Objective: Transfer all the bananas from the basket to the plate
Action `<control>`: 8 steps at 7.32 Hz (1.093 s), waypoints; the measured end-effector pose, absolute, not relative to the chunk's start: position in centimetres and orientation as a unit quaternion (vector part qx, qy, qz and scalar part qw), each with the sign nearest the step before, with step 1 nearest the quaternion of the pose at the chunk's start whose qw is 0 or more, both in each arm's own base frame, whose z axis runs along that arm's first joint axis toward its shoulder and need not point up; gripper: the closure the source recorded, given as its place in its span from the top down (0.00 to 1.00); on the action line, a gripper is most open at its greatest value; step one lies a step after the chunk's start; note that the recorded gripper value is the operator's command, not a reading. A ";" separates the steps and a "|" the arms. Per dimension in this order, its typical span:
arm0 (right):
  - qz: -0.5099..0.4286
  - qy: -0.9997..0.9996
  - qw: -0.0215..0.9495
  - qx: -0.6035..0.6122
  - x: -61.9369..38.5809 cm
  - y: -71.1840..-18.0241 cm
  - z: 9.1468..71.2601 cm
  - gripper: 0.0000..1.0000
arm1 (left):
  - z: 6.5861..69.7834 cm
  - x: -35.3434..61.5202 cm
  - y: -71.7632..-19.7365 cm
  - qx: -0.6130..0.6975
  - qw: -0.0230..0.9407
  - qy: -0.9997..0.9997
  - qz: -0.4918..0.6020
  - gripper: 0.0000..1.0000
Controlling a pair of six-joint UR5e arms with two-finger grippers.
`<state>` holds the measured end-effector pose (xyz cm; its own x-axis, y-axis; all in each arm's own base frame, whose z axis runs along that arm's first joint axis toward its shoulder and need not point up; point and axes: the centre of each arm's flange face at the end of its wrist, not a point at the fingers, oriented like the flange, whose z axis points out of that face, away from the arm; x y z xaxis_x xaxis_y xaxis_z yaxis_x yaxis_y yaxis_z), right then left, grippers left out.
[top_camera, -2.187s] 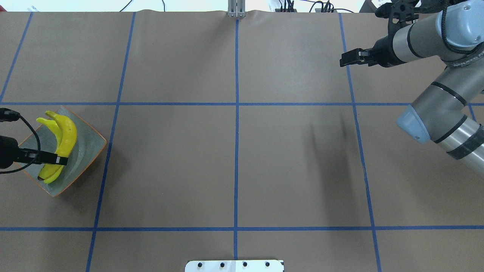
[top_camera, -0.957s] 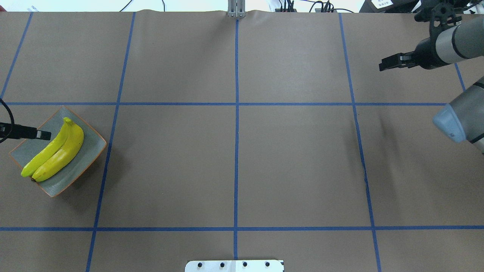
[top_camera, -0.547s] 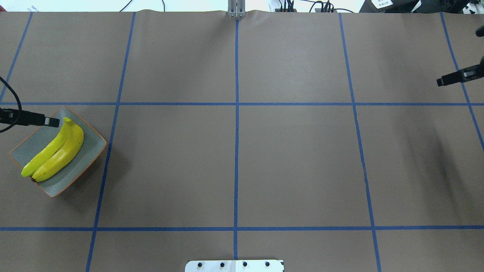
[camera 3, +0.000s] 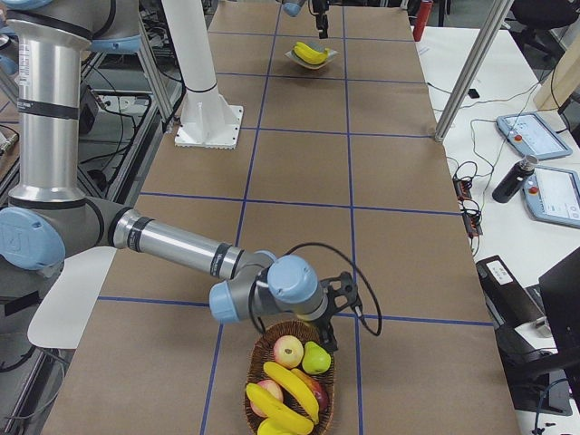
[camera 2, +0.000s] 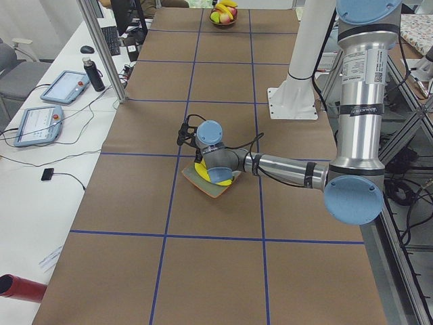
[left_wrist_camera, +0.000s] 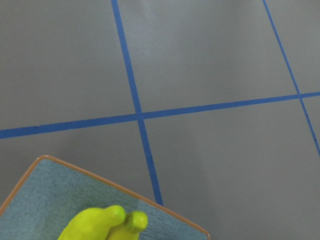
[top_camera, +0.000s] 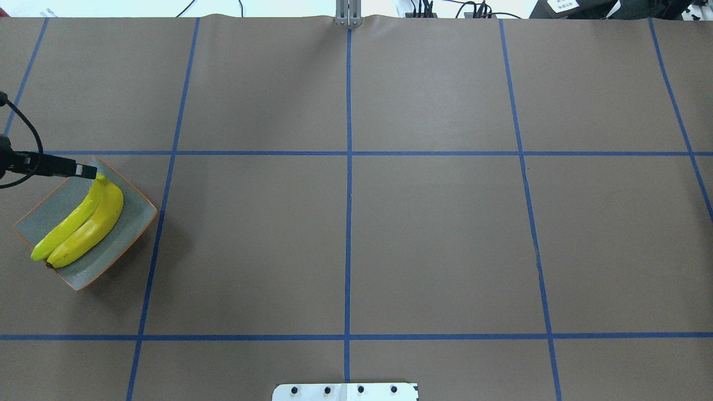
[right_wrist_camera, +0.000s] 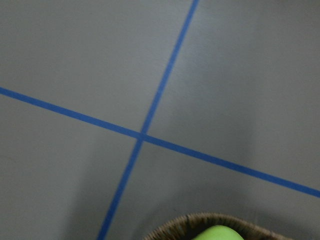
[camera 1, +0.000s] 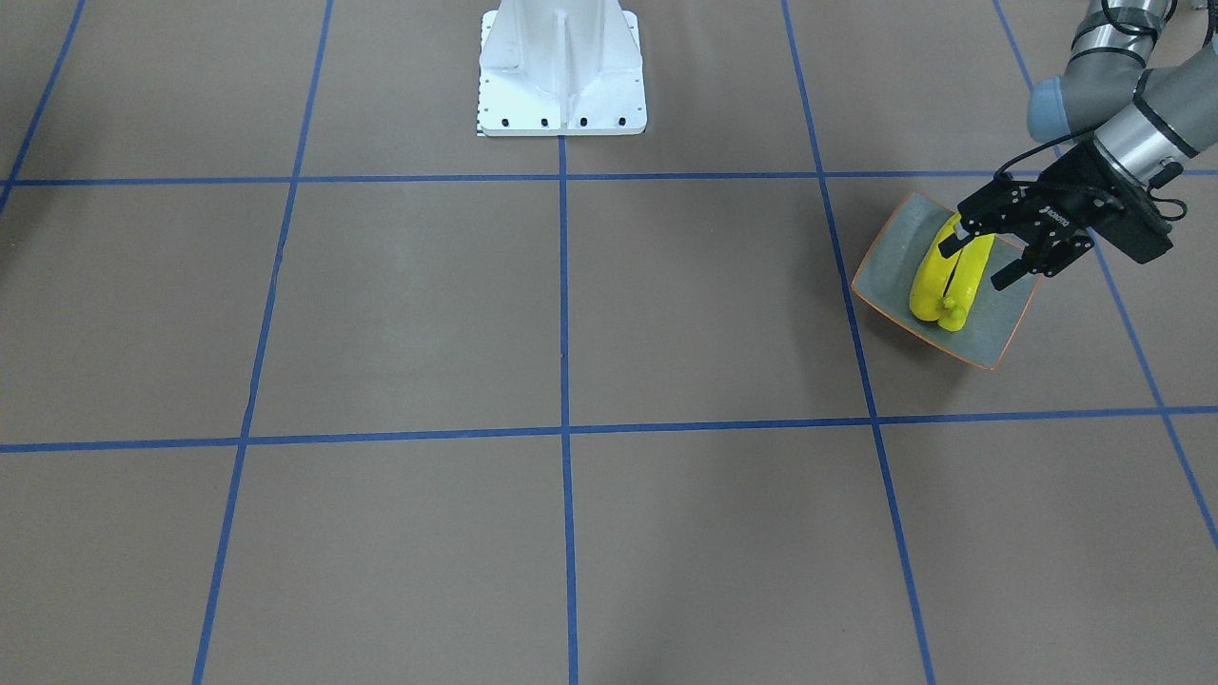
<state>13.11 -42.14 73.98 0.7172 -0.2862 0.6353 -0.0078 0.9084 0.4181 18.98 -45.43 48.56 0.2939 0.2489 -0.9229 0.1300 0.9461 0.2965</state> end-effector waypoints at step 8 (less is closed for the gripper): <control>0.168 -0.383 0.905 0.082 18.1 -30.7 85.8 0.98 | 47.5 19.3 -45.9 0.170 0.783 0.597 0.043 1.00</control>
